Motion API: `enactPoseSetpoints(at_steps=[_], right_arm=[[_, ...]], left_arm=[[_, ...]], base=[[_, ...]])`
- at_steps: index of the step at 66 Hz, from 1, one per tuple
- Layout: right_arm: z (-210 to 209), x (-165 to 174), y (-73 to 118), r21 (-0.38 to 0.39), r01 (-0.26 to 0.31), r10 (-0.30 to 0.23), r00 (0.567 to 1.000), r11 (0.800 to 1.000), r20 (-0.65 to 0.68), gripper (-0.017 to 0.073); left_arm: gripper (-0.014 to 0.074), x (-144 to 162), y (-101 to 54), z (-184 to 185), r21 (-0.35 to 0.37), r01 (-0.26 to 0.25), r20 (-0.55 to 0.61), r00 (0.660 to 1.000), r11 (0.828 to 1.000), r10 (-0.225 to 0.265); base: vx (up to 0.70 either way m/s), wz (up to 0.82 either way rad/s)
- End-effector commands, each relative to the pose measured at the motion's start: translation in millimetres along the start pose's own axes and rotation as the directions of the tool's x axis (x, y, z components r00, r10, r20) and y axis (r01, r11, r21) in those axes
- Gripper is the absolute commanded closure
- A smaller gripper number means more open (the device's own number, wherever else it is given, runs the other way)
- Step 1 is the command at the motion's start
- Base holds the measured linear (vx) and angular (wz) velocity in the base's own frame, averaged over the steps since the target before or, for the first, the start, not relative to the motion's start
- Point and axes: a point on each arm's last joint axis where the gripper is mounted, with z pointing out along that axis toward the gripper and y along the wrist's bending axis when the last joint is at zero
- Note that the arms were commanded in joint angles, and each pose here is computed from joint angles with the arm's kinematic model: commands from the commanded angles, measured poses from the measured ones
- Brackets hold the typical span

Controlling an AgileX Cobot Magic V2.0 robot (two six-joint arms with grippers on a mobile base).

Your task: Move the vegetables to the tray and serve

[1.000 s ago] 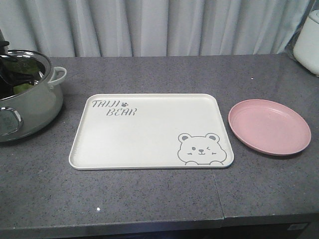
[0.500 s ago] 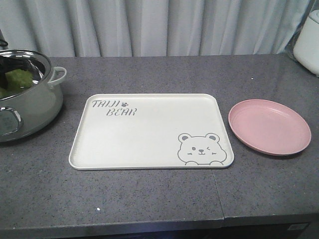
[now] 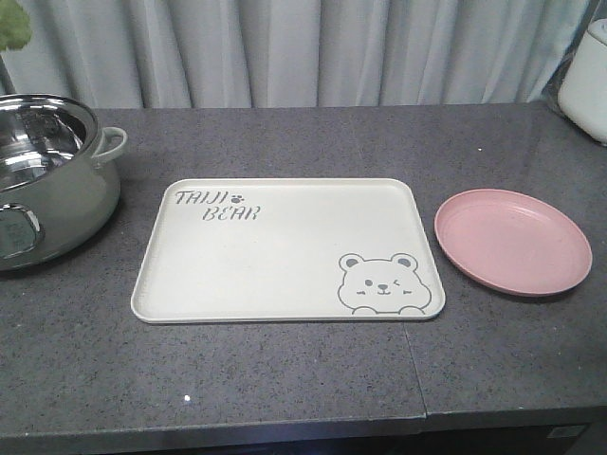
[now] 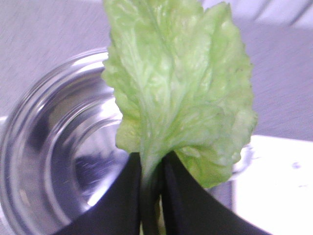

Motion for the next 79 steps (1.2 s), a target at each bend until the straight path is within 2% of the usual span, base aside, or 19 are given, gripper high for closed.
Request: enactPoseSetpoints(at_steps=[1,3,4,6,10,14,15,20,22,29,32,38,44,51,58,64,68,73,79], right_arm=[[20.8,-20.1,25.5,-0.148,-0.030,0.041,0.996,0.989,0.073,-0.0034],[29.0,-20.6,34.5,-0.187,-0.038,0.050,0.997,0.982,0.063,-0.0034],[31.8,-22.7,38.7,-0.206,-0.039,0.053,0.996,0.978,0.067,-0.0034],[37.6,-22.1,47.6,-0.242,-0.042,0.058,0.997,0.969,0.057,-0.0034],[49.2,-21.6,63.5,-0.299,-0.049,0.064,0.997,0.953,0.041,-0.0034],[58.3,-21.6,78.5,-0.349,-0.057,0.072,0.997,0.935,0.030,-0.0034],[61.0,-22.1,82.4,-0.362,-0.059,0.076,0.997,0.930,0.031,-0.0034],[66.1,-24.0,100.7,-0.428,-0.072,0.095,0.995,0.901,0.033,-0.0034],[68.6,-24.5,106.0,-0.446,-0.073,0.100,0.994,0.892,0.036,-0.0034],[73.6,-32.0,118.6,-0.493,-0.073,0.120,0.991,0.867,0.066,-0.0034],[76.7,-33.9,120.8,-0.508,-0.084,0.142,0.987,0.857,0.077,-0.0034],[78.7,-35.2,124.7,-0.545,-0.111,0.188,0.978,0.831,0.089,-0.0034],[81.6,-31.8,128.8,-0.580,-0.122,0.205,0.976,0.806,0.079,-0.0034],[81.9,-28.5,136.5,-0.654,-0.132,0.228,0.972,0.744,0.063,-0.0034],[83.4,-24.2,140.7,-0.694,-0.137,0.230,0.972,0.707,0.043,-0.0034],[86.7,-20.1,143.1,-0.710,-0.140,0.234,0.972,0.690,0.035,-0.0034],[88.1,-18.6,144.9,-0.726,-0.146,0.249,0.968,0.672,0.036,-0.0034],[91.8,-17.3,145.1,-0.722,-0.176,0.275,0.961,0.669,0.020,-0.0034],[96.9,-12.5,146.1,-0.720,-0.189,0.278,0.960,0.668,0.006,-0.0034]], left_arm=[[0.0601,-12.6,-19.9,-61.8,0.148,-0.017,0.219,0.976,0.989,-0.016],[0.0601,-12.6,-23.0,-68.7,0.176,-0.026,0.236,0.972,0.984,-0.016],[0.0601,-12.2,-27.3,-74.1,0.220,-0.026,0.242,0.970,0.975,-0.029],[0.0601,-11.5,-32.1,-79.9,0.266,-0.049,0.252,0.968,0.963,-0.020],[0.0601,-9.4,-43.1,-91.9,0.375,-0.083,0.262,0.965,0.923,-0.020],[0.0601,-6.7,-53.5,-99.7,0.481,-0.119,0.258,0.966,0.868,-0.010],[0.0601,-5.7,-57.0,-102.1,0.516,-0.129,0.255,0.967,0.847,-0.008],[0.0601,-1.2,-71.5,-107.6,0.609,-0.184,0.254,0.967,0.771,0.031],[0.0601,0.3,-77.2,-108.4,0.630,-0.202,0.256,0.966,0.750,0.045],[0.0601,6.8,-96.0,-108.8,0.661,-0.259,0.262,0.959,0.704,0.106],[0.0601,10.7,-106.7,-109.6,0.676,-0.293,0.272,0.952,0.676,0.140],[0.0601,16.6,-123.5,-111.5,0.696,-0.338,0.292,0.939,0.633,0.180],[0.0601,21.8,-140.1,-115.5,0.713,-0.380,0.324,0.924,0.590,0.204],[0.0601,29.5,-155.7,-119.8,0.729,-0.423,0.346,0.906,0.539,0.244],[0.0601,35.7,-167.7,-119.7,0.735,-0.443,0.349,0.896,0.513,0.274],[0.0601,39.1,-175.9,-115.2,0.745,-0.445,0.340,0.895,0.498,0.290],[0.0601,42.0,-182.1,-109.6,0.755,-0.441,0.326,0.894,0.486,0.306],[0.0601,45.6,-189.8,-104.9,0.767,-0.438,0.315,0.894,0.469,0.320],[0.0601,48.5,-196.2,-103.5,0.772,-0.447,0.320,0.888,0.452,0.330]], base=[[0.00,0.00],[0.00,0.00],[0.00,0.00],[0.00,0.00],[0.00,0.00],[0.00,0.00],[0.00,0.00],[0.00,0.00],[0.00,0.00],[0.00,0.00],[0.00,0.00],[0.00,0.00],[0.00,0.00],[0.00,0.00],[0.00,0.00],[0.00,0.00],[0.00,0.00],[0.00,0.00],[0.00,0.00]])
